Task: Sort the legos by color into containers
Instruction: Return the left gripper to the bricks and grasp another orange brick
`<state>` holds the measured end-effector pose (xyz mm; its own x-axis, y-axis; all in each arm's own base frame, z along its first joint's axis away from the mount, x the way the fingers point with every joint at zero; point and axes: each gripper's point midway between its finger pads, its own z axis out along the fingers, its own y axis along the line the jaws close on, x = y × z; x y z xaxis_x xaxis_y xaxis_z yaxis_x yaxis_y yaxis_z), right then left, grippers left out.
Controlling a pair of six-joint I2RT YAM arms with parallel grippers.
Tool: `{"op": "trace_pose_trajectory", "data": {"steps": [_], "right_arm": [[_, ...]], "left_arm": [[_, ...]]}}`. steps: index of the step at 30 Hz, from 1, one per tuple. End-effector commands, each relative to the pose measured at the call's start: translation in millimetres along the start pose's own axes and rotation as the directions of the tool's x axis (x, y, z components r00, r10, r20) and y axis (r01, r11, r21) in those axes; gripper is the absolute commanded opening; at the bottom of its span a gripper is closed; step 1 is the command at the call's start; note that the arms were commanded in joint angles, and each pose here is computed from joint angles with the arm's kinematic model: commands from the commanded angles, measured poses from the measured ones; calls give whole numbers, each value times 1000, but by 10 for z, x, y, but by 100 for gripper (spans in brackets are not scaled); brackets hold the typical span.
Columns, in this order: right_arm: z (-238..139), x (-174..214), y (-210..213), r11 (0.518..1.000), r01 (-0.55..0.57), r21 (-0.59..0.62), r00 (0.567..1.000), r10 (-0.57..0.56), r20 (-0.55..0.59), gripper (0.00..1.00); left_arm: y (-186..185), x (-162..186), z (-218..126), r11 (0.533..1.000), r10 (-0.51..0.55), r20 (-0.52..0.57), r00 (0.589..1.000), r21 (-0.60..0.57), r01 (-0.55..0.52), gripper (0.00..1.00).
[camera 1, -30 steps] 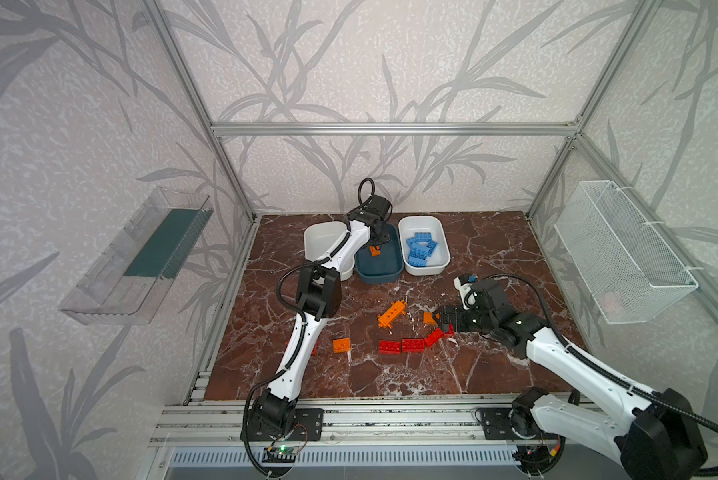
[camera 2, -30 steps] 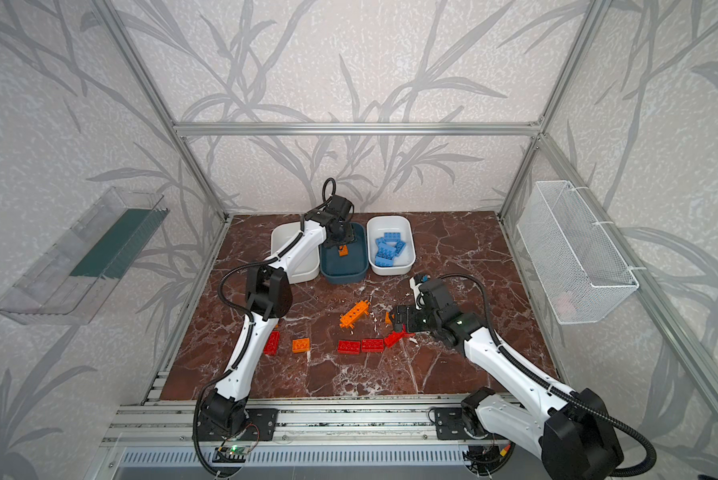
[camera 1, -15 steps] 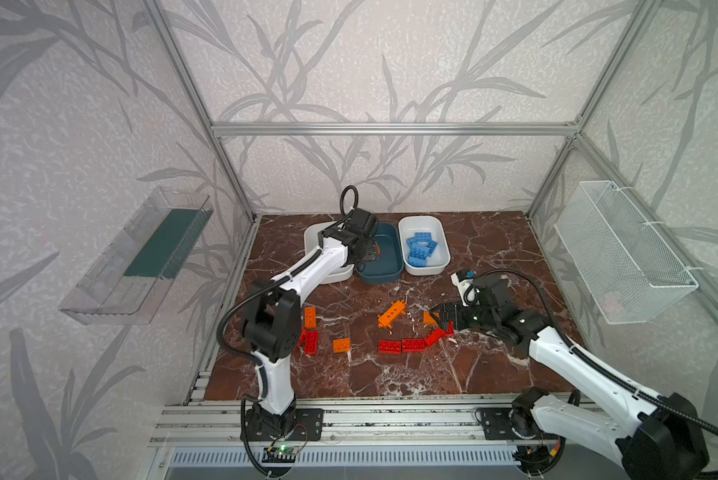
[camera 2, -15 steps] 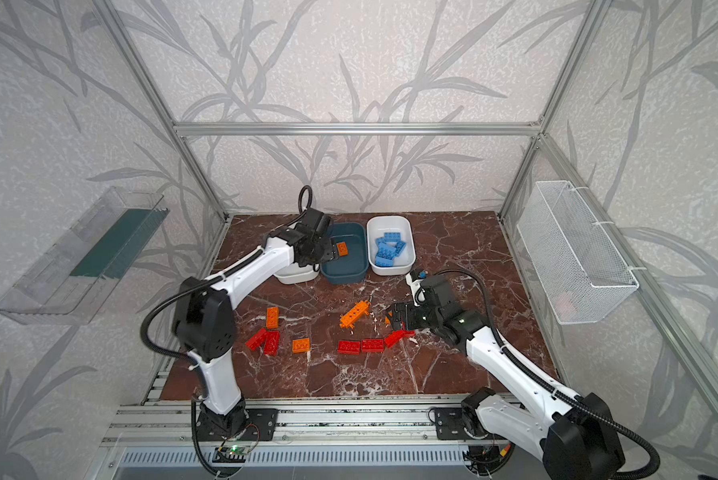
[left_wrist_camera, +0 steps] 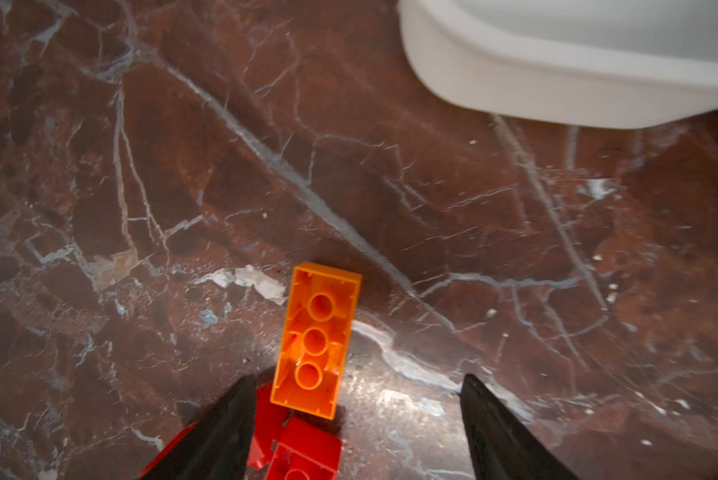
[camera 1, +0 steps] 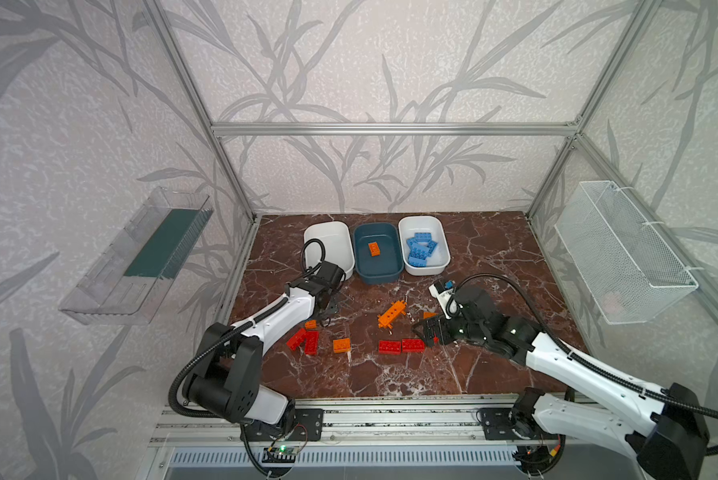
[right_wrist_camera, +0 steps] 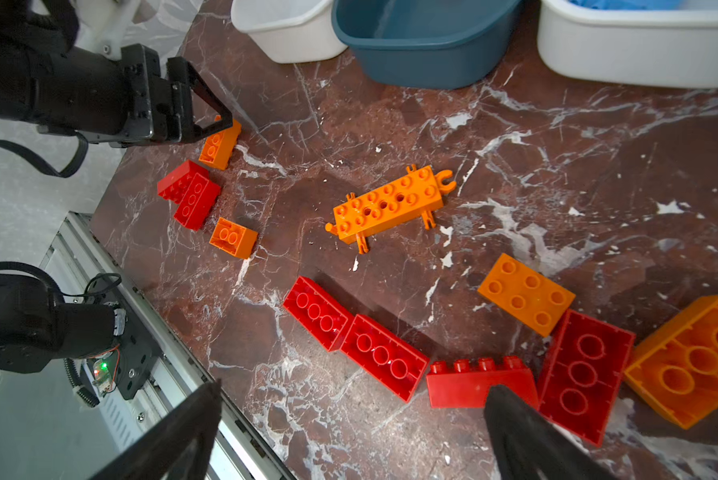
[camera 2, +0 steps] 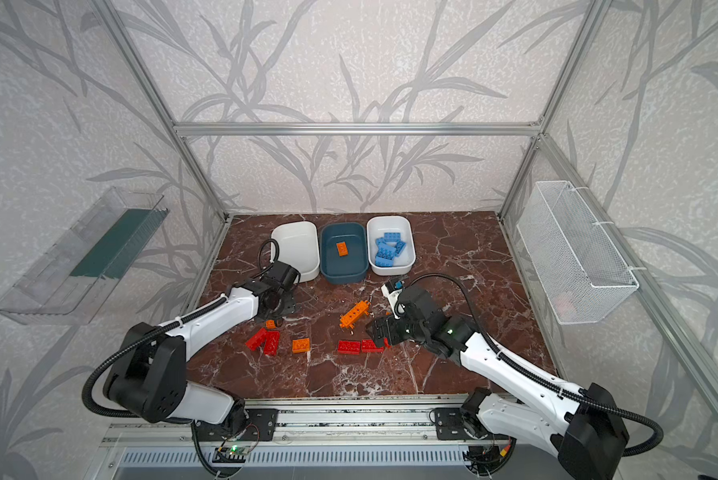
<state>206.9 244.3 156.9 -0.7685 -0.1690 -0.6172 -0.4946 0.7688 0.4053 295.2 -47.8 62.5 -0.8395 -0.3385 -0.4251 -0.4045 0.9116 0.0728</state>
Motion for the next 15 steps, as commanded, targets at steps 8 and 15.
{"op": "trace_pose_trajectory", "data": {"steps": [8,15], "right_arm": [[-57,0,45,998,-36,49,999,35,15,99],[-87,-42,44,997,-49,59,998,48,29,99]], "left_arm": [[54,23,261,992,-102,-57,993,75,106,76],[20,122,388,989,-109,-99,989,91,118,65]]}}
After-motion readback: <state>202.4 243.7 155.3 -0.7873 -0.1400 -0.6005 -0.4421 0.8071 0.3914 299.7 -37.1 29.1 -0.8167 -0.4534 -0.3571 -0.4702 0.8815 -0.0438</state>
